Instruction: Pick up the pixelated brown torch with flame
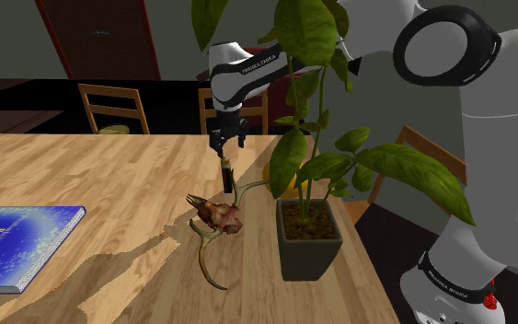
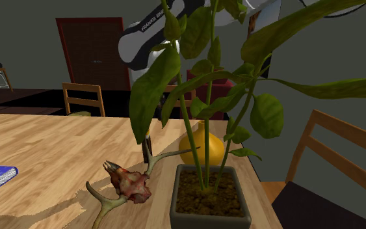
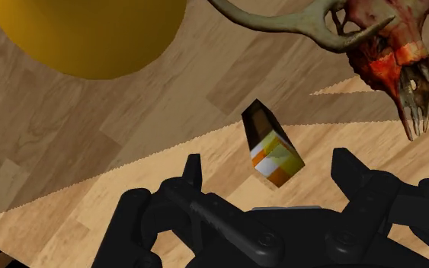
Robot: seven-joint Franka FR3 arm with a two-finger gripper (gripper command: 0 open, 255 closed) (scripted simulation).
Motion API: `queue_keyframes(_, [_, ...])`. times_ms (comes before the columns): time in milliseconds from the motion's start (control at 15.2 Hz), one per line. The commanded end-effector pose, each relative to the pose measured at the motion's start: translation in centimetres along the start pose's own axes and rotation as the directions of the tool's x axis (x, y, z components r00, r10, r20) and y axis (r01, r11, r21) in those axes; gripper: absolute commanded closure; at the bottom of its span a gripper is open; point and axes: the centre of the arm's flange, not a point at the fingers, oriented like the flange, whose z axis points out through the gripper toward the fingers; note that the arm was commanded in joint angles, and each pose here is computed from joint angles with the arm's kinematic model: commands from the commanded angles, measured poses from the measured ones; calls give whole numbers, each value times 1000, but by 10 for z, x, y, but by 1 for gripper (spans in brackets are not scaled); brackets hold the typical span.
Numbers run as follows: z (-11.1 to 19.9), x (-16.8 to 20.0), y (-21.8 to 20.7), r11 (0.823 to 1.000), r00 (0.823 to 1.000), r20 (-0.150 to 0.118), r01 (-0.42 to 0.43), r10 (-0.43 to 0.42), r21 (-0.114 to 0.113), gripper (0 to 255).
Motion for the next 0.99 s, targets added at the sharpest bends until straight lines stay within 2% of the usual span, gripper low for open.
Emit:
queue_keyframes(0, [17, 18, -11, 1000, 1000, 11, 5, -5, 0, 0])
queue_keyframes(528, [61, 26, -16, 1000, 1000, 15, 7, -7, 0, 0])
queue_keyframes(660, [64, 26, -16, 1000, 1000, 15, 7, -7, 0, 0])
queue_keyframes(726, [64, 26, -16, 1000, 1000, 15, 7, -7, 1, 255])
queue_keyframes(924, [64, 27, -16, 1000, 1000, 15, 7, -7, 1, 255])
